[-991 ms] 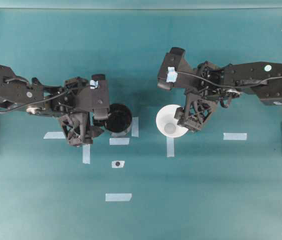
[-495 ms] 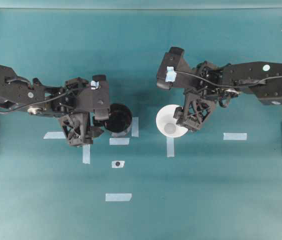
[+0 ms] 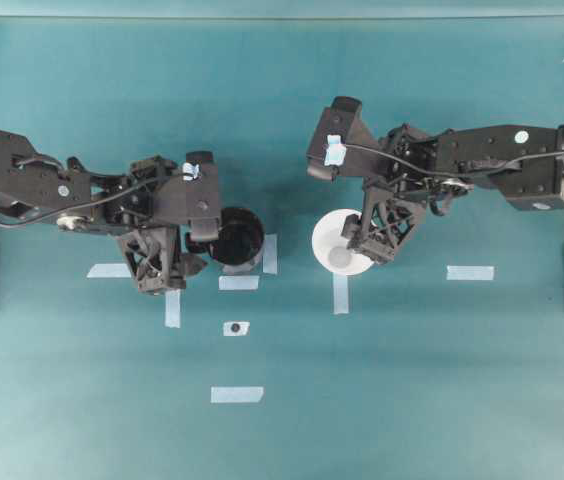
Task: Holding the cup holder with the left arm, the right arm places the cup into the cup holder.
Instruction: 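Close the left gripper on the handle and right gripper on the cup rim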
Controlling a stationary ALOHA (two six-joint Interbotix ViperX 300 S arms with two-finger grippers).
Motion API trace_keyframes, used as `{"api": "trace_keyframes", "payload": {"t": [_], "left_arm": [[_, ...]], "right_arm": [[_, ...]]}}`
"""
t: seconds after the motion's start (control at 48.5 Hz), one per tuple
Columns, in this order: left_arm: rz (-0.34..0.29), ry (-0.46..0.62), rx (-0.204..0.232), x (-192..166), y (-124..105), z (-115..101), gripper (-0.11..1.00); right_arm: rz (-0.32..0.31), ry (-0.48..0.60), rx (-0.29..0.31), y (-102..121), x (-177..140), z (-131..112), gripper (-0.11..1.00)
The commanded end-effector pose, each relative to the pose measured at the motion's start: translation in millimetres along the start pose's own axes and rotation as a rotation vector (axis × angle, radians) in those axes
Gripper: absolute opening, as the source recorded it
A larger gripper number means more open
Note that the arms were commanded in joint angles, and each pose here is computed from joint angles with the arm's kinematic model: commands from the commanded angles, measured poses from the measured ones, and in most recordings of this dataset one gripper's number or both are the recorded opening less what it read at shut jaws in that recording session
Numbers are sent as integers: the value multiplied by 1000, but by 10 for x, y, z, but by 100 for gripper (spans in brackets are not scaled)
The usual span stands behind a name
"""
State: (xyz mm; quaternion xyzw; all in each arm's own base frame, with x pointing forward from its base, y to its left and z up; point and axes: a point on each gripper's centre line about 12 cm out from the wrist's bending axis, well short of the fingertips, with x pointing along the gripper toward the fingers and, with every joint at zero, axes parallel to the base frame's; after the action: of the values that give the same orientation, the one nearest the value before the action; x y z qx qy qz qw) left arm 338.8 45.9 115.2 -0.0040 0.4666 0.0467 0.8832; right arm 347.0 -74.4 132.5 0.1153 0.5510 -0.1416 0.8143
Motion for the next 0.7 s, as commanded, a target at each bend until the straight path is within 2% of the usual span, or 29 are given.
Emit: {"api": "trace_keyframes", "payload": {"t": [0.0, 0.31, 0.454, 0.557, 0.681], "left_arm": [[4, -34, 0, -45, 18, 103, 93], [4, -35, -1, -45, 18, 105, 86], [4, -32, -3, -45, 17, 102, 72], [3, -27, 0, -45, 12, 96, 55], [3, -32, 3, -58, 7, 106, 30]], "right_arm": [[8, -53, -5, 10, -124, 118, 92], [8, -48, -2, 10, -108, 112, 91], [7, -41, 3, 9, -81, 104, 87], [8, -39, 10, 12, -74, 105, 70], [11, -38, 5, 31, -71, 106, 38]]}}
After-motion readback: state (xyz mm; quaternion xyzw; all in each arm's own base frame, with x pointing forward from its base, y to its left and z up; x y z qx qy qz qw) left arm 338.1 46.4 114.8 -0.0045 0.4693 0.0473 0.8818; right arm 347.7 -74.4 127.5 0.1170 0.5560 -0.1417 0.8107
